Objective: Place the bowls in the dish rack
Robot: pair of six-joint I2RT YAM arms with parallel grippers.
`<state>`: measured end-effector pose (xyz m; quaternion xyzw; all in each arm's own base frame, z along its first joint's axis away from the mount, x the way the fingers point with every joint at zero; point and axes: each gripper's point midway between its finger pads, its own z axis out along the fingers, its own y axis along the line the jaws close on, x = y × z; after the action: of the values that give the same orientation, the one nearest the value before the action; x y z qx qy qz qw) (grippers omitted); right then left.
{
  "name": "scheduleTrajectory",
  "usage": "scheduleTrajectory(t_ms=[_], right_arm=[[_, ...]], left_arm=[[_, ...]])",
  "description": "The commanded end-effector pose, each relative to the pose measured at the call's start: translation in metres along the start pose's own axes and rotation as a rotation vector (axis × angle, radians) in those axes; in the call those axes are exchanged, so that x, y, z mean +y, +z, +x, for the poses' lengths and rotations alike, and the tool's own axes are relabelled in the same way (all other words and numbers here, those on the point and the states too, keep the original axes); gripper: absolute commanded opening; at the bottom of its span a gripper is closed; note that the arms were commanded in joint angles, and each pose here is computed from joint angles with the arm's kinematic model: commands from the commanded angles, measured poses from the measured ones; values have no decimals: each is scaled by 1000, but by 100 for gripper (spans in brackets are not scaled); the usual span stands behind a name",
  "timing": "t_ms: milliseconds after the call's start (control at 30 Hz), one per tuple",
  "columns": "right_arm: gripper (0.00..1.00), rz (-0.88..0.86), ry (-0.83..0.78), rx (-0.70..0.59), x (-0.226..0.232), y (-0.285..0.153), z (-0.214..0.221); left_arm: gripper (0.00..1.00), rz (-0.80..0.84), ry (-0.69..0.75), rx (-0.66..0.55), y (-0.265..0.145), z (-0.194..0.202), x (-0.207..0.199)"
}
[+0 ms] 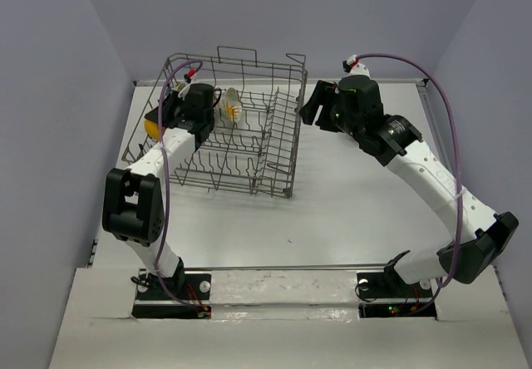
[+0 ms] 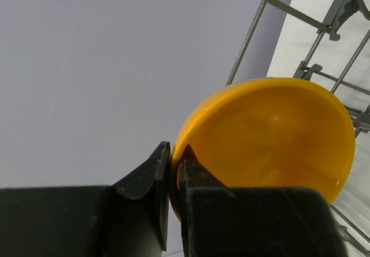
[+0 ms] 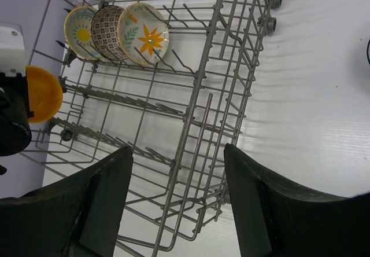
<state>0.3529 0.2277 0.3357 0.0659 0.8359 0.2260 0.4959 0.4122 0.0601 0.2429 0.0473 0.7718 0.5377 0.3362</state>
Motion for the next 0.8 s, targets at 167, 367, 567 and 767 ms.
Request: scheduleTrajectory(t_ms=[167, 367, 567, 767], right_arm=[[70, -32, -4, -71, 4, -11, -15], [71, -25, -2, -76, 1, -13, -14], [71, -28, 1, -78, 0, -15, -13], [72, -26, 0, -83, -3, -17, -13]], left_arm=[[0, -72, -28, 10, -4, 5, 12], [0, -80, -7, 11, -8, 6, 6], [0, -84, 16, 7, -12, 5, -1], [0, -101, 47, 19, -15, 5, -9]])
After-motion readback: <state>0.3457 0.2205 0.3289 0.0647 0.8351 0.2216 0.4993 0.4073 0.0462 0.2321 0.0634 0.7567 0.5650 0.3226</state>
